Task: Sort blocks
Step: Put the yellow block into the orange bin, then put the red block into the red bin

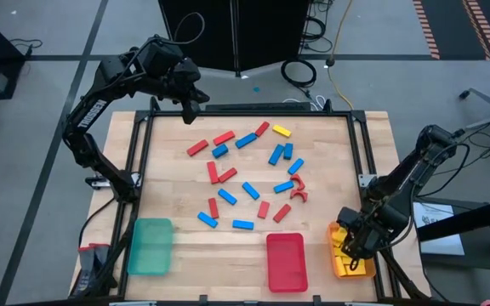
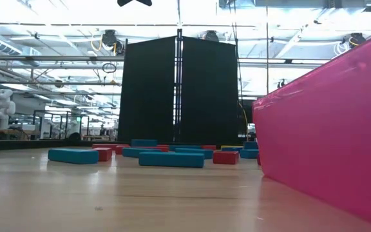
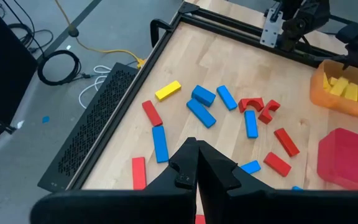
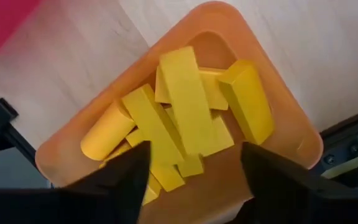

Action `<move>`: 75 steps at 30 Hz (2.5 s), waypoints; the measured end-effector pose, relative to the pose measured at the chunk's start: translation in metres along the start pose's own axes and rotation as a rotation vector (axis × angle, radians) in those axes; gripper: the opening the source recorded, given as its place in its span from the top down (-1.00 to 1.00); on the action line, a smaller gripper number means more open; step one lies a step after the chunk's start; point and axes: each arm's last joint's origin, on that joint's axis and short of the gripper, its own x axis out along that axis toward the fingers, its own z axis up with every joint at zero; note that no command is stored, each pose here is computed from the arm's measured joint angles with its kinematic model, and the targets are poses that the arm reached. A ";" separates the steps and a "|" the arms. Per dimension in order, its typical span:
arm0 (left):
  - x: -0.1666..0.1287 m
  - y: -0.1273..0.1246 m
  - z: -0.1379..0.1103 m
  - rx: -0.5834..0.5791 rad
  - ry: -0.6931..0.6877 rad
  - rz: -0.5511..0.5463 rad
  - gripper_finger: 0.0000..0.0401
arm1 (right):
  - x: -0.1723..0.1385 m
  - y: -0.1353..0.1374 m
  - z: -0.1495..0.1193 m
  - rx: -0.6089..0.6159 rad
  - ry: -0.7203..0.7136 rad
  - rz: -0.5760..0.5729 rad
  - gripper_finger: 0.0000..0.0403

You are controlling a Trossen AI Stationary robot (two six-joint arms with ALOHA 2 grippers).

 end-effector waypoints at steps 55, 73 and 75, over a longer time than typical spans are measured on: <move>0.000 0.000 -0.008 -0.015 0.082 -0.004 0.97 | -0.039 -0.228 0.400 -0.276 -0.203 -0.088 -0.23; 0.000 0.000 -0.010 -0.017 0.101 0.020 0.97 | -0.039 -0.231 0.385 -0.350 -0.115 0.017 -0.04; 0.000 0.000 -0.011 -0.018 0.115 0.027 0.97 | -0.051 -0.229 0.378 -0.397 -0.127 0.003 0.15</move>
